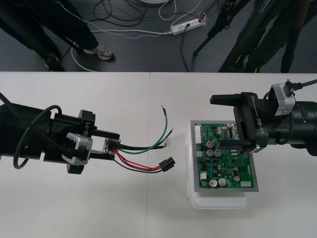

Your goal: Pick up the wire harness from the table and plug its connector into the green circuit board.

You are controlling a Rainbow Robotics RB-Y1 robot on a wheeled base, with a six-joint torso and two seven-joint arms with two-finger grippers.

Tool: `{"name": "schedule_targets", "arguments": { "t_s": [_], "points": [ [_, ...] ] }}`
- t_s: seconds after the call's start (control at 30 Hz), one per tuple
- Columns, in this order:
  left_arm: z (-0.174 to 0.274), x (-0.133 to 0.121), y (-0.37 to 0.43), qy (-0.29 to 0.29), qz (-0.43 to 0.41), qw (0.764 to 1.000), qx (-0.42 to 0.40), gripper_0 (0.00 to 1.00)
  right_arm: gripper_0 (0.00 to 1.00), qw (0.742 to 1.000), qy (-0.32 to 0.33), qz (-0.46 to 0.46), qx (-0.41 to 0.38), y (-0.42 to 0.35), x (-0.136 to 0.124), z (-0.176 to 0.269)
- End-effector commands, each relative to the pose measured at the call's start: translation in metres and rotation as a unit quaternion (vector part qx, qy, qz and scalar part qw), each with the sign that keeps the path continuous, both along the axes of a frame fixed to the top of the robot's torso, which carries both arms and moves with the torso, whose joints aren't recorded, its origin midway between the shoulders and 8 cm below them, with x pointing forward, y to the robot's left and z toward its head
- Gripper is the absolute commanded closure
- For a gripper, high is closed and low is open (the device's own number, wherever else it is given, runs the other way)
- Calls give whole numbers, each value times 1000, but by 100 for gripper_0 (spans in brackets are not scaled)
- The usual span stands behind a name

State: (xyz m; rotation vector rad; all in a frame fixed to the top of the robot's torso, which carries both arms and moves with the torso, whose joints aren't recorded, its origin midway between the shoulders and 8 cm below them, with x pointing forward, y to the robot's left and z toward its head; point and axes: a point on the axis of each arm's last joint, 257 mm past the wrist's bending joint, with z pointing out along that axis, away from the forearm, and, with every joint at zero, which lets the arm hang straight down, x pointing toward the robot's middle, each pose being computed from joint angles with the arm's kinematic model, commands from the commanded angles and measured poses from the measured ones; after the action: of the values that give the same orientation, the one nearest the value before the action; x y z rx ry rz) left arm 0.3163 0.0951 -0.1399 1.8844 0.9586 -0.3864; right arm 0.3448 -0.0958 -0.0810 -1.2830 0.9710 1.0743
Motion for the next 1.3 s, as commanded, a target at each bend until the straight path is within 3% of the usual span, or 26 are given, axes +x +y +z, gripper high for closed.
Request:
{"name": "schedule_targets", "arguments": {
  "t_s": [0.03, 0.7, 1.13, 1.3],
  "points": [
    [2, -24, 11, 77, 13, 997, -5, 100, 0, 1000, -8, 4, -7, -8, 1, 22],
    [23, -85, -9, 303, -7, 952, -39, 100, 0, 1000, -5, 6, -4, -9, 0, 24],
    [27, -123, -18, 456, -16, 890, -16, 100, 0, 1000, -5, 8, 2, -9, -1, 27],
    [25, -133, -20, 518, -32, 855, -15, 100, 0, 1000, -3, 8, 2, -9, -1, 27]
  ]
}}
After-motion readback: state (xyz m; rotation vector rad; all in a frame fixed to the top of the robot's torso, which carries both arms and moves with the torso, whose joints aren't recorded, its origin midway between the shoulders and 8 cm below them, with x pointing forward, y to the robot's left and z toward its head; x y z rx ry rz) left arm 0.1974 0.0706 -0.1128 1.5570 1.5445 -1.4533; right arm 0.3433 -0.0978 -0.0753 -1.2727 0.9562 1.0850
